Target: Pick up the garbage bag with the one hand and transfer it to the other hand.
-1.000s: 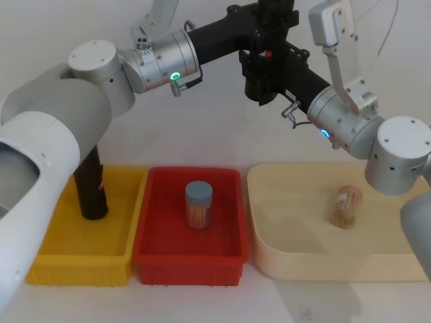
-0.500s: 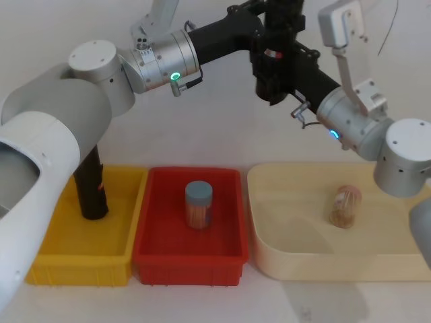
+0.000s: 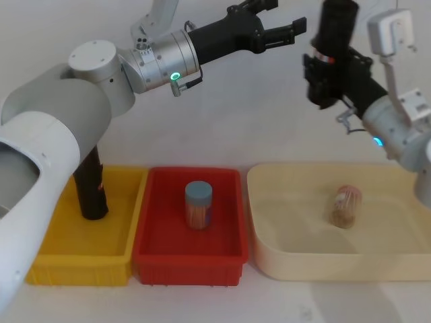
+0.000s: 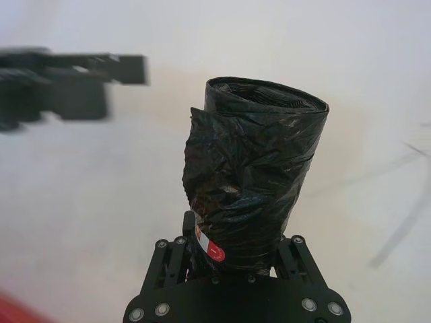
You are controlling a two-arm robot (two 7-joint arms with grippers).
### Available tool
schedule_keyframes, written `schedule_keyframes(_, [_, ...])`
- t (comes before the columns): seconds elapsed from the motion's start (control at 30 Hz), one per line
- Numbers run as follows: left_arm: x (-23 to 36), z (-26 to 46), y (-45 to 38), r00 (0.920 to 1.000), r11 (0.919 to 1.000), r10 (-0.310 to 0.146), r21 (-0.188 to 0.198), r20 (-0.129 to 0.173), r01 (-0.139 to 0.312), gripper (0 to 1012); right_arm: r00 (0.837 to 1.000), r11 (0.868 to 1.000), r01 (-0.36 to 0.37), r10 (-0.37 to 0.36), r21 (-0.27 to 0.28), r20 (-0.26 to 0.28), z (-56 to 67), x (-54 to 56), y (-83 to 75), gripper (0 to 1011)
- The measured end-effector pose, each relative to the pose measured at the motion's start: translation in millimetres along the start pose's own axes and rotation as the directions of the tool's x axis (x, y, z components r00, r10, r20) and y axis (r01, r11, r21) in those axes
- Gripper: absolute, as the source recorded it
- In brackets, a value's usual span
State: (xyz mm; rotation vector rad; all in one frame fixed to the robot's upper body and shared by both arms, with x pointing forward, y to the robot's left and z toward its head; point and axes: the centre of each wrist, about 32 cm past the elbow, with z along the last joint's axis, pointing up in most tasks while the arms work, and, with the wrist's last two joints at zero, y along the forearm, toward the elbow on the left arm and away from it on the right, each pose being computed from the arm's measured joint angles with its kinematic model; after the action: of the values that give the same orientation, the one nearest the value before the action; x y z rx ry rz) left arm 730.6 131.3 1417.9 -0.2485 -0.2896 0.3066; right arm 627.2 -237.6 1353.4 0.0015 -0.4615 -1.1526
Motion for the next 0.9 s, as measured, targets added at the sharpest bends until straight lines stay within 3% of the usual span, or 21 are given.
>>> schedule_keyframes(0.23, [0.0, 0.0, 0.0, 1.0, 1.0, 0.0, 0.0, 0.0, 0.0, 1002, 0.996, 0.995, 0.092, -0.091, -0.042, 0.02, -7.5, 17.6, -20.9, 552])
schedule_keyframes(0.37, [0.0, 0.0, 0.0, 1.0, 1.0, 0.0, 0.0, 0.0, 0.0, 1002, 0.989, 0.986, 0.149, -0.147, -0.071, 0.034, -12.6, 28.6, -35.4, 690])
schedule_keyframes(0.73, [0.0, 0.0, 0.0, 1.0, 1.0, 0.0, 0.0, 0.0, 0.0, 1002, 0.977, 0.973, 0.21, -0.206, -0.099, 0.055, -17.0, 40.7, -51.8, 985])
schedule_keyframes(0.9, [0.0, 0.0, 0.0, 1.0, 1.0, 0.0, 0.0, 0.0, 0.0, 1002, 0.974, 0.969, 0.225, -0.219, -0.106, 0.06, -17.8, 43.6, -55.5, 1004])
